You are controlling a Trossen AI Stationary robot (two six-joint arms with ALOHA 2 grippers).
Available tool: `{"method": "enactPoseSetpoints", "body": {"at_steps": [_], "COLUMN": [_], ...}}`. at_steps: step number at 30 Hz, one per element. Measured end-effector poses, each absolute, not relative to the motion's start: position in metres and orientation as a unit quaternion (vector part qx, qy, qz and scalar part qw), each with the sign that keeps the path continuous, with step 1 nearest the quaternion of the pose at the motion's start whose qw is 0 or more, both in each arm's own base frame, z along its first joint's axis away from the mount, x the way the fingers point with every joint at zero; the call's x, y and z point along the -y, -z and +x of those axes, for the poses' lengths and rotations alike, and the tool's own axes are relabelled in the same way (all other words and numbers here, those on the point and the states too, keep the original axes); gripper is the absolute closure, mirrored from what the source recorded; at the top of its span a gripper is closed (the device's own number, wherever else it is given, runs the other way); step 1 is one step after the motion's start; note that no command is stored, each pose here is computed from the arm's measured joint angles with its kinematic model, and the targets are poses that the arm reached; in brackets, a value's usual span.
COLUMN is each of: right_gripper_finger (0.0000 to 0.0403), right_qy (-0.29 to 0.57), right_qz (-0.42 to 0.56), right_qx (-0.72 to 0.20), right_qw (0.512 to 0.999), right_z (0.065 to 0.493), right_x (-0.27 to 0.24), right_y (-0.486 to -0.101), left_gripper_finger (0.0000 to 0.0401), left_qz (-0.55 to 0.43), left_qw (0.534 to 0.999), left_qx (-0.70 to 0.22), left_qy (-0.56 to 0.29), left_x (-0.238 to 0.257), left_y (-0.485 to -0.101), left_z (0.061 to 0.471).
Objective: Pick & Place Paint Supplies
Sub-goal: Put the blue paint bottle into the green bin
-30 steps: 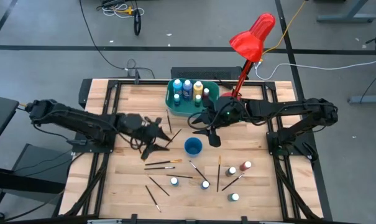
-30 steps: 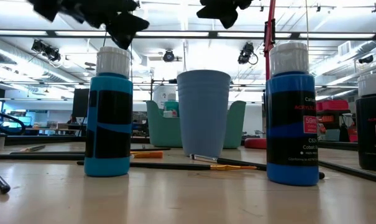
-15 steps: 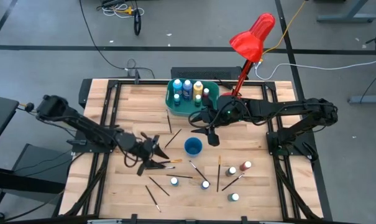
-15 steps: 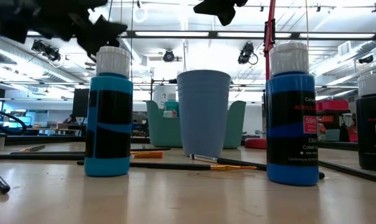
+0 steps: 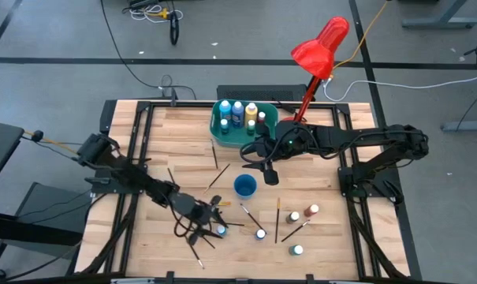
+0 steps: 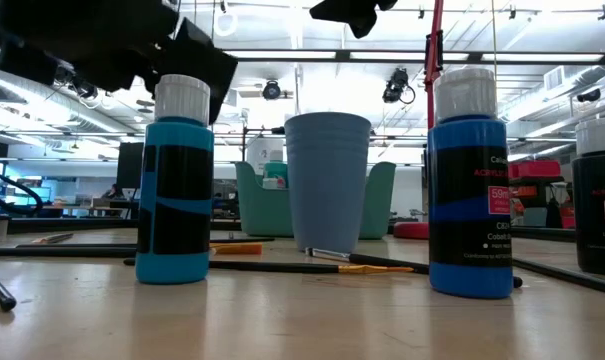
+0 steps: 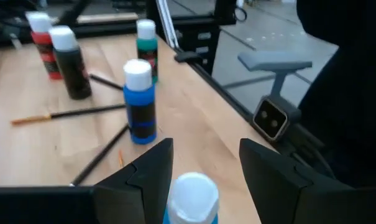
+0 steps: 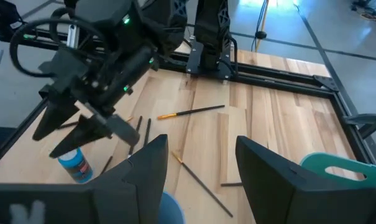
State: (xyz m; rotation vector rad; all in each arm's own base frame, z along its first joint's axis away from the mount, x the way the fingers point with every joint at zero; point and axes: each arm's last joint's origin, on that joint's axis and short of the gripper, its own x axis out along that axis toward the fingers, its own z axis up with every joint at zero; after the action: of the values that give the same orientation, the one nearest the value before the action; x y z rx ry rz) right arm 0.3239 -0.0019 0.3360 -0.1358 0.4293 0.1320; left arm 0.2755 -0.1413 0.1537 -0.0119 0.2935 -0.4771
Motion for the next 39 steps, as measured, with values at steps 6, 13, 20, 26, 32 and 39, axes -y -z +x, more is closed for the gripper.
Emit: {"method": "enactPoseSetpoints", "body": {"at_steps": [6,13,20,26,32,39], "right_gripper_finger": [0.0211,0.0211,0.0211,0.0211,0.0211,0.0211], "right_qy": [-0.065,-0.065,-0.065,-0.065,-0.065,-0.062], "right_qz": [-0.067,-0.067,-0.067,-0.067,-0.067,-0.039], "right_qx": [-0.213,-0.213,-0.213,-0.213,-0.213,-0.247], "right_qw": [0.973,0.973,0.973,0.973,0.973,0.966], "right_z": [0.324,0.324,0.324,0.324,0.324,0.321], "right_x": [0.002,0.002,0.002,0.002,0.002,0.002], "right_y": [-0.336,-0.336,-0.336,-0.336,-0.336,-0.324], "left_gripper_finger": [0.0206,0.0216,0.0276,0.0275,0.0263,0.0276], "left_qz": [-0.001,-0.006,0.043,0.002,-0.011,-0.014], "left_qw": [0.959,0.955,0.956,0.972,0.969,0.96], "left_qx": [-0.193,-0.222,-0.199,-0.14,-0.139,-0.168], "left_qy": [0.209,0.197,0.211,0.19,0.202,0.225], "left_x": [0.14,0.139,0.142,0.141,0.133,0.101], "left_y": [-0.145,-0.141,-0.143,-0.158,-0.174,-0.215], "left_z": [0.277,0.274,0.274,0.283,0.303,0.32]}}
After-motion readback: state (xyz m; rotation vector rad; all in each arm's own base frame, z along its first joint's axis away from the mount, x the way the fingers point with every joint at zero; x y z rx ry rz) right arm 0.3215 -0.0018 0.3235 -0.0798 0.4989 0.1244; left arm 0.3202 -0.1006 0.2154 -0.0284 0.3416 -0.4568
